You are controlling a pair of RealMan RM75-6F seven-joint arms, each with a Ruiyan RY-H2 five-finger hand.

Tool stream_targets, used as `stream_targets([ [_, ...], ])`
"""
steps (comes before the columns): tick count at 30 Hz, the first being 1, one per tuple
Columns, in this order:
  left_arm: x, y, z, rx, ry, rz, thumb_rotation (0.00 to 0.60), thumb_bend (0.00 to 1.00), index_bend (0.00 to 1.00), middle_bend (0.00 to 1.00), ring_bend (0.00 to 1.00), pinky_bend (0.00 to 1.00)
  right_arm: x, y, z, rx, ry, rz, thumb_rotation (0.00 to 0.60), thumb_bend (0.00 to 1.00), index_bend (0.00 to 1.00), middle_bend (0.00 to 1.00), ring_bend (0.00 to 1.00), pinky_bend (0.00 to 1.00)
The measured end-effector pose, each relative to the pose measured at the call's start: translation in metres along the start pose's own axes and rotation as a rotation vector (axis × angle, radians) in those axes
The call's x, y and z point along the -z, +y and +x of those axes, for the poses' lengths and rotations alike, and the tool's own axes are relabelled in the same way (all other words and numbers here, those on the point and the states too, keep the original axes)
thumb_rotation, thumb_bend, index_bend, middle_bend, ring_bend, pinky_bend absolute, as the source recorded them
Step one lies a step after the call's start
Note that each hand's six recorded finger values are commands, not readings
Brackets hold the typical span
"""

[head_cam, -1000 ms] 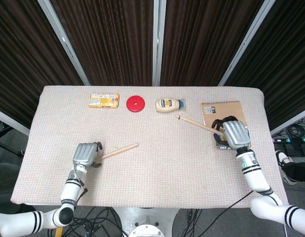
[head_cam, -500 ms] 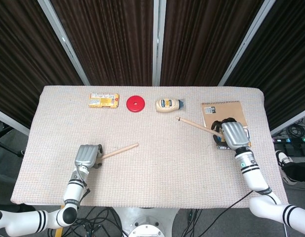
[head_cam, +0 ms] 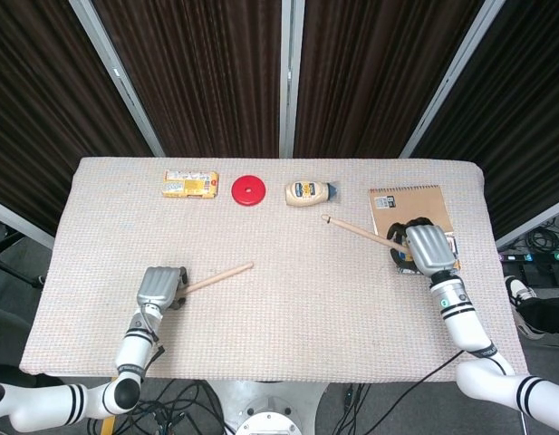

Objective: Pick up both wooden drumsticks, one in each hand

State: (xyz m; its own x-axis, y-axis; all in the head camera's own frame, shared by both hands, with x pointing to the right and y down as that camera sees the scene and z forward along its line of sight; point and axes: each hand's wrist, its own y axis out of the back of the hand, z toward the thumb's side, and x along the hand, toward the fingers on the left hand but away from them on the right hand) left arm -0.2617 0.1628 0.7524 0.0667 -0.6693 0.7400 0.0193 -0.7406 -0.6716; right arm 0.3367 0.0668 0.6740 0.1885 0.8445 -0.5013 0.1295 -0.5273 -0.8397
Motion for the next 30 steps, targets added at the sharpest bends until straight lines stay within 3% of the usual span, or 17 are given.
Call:
stream_targets([
  [11, 0.000, -0.003, 0.000, 0.013, -0.002, -0.011, 0.600, 0.35, 0.46, 0.54, 0.75, 0.70, 0.002, -0.002, 0.001, -0.005, -0.010, -0.001, 0.600, 0.72, 0.56, 0.54, 0.36, 0.24],
  [18, 0.000, -0.004, 0.001, 0.006, -0.016, -0.021, 0.600, 0.42, 0.53, 0.59, 0.75, 0.70, 0.003, -0.004, 0.003, -0.007, -0.013, -0.008, 0.600, 0.72, 0.56, 0.54, 0.36, 0.24],
  [30, 0.003, 0.004, 0.003, -0.042, -0.121, -0.127, 0.600, 0.50, 0.60, 0.66, 0.76, 0.70, 0.004, -0.014, 0.016, -0.023, 0.005, -0.084, 0.600, 0.70, 0.59, 0.55, 0.38, 0.23],
])
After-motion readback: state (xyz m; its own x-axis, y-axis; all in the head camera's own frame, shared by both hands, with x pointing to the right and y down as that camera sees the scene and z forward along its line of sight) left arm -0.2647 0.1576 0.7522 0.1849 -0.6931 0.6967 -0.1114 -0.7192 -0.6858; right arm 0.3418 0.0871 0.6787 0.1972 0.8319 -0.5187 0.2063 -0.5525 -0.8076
